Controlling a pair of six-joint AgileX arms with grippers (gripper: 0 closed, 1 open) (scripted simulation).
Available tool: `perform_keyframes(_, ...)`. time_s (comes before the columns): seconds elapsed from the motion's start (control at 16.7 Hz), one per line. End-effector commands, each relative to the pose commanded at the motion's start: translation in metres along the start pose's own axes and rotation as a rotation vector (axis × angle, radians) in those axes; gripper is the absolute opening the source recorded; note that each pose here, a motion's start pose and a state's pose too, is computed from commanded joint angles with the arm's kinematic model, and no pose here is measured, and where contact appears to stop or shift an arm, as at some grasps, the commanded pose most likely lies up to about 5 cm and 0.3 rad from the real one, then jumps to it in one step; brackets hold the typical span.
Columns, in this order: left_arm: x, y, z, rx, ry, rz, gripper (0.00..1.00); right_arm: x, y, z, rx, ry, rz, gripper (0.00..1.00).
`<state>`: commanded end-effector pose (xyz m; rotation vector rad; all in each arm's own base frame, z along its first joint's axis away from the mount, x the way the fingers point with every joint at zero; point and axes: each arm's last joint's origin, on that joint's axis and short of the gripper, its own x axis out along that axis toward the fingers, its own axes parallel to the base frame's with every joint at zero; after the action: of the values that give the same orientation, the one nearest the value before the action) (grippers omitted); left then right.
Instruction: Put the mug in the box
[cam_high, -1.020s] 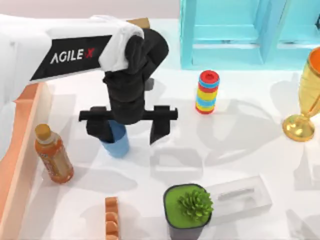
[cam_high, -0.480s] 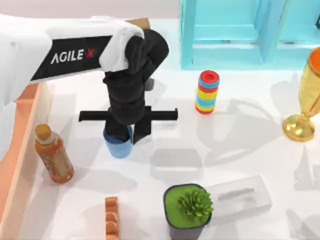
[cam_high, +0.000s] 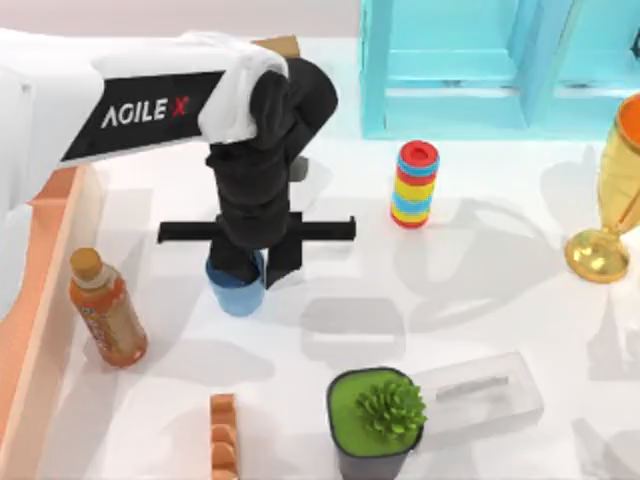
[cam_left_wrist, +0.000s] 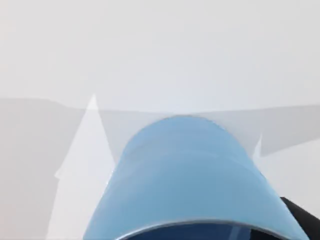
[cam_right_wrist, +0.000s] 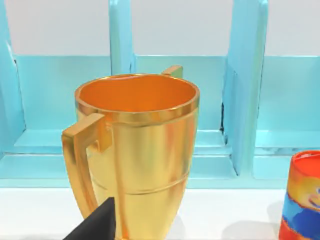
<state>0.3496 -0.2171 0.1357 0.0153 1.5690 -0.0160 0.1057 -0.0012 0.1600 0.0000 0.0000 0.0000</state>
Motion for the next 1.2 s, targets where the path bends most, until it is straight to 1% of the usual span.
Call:
perform_keyframes(0.12, -0.005, 0.000, 0.000, 0.014, -0.008, -0.007, 0.00, 0.000, 0.000, 0.000, 0.000, 0.000, 0.000, 1.00)
perform_keyframes(0.18, -0.014, 0.002, 0.002, 0.031, -0.021, -0.019, 0.00, 0.000, 0.000, 0.000, 0.000, 0.000, 0.000, 1.00)
perform_keyframes(0.24, -0.024, 0.007, 0.005, 0.050, -0.040, -0.035, 0.00, 0.000, 0.000, 0.000, 0.000, 0.000, 0.000, 1.00)
perform_keyframes(0.36, -0.049, 0.029, 0.013, 0.086, -0.084, -0.070, 0.00, 0.000, 0.000, 0.000, 0.000, 0.000, 0.000, 1.00)
perform_keyframes(0.48, -0.072, 0.067, 0.020, 0.115, -0.112, -0.092, 0.00, 0.000, 0.000, 0.000, 0.000, 0.000, 0.000, 1.00)
perform_keyframes(0.66, -0.100, 0.144, 0.021, 0.107, -0.116, -0.091, 0.00, 0.000, 0.000, 0.000, 0.000, 0.000, 0.000, 1.00)
perform_keyframes(0.78, -0.114, 0.197, 0.011, 0.070, -0.091, -0.073, 0.00, 0.000, 0.000, 0.000, 0.000, 0.000, 0.000, 1.00)
perform_keyframes(0.9, -0.126, 0.239, -0.005, 0.025, -0.055, -0.047, 0.00, 0.000, 0.000, 0.000, 0.000, 0.000, 0.000, 1.00)
perform_keyframes(1.02, -0.136, 0.265, -0.021, 0.003, -0.020, -0.018, 0.00, 0.000, 0.000, 0.000, 0.000, 0.000, 0.000, 1.00)
perform_keyframes(1.2, -0.142, 0.278, -0.032, 0.000, 0.007, 0.007, 0.00, 0.000, 0.000, 0.000, 0.000, 0.000, 0.000, 1.00)
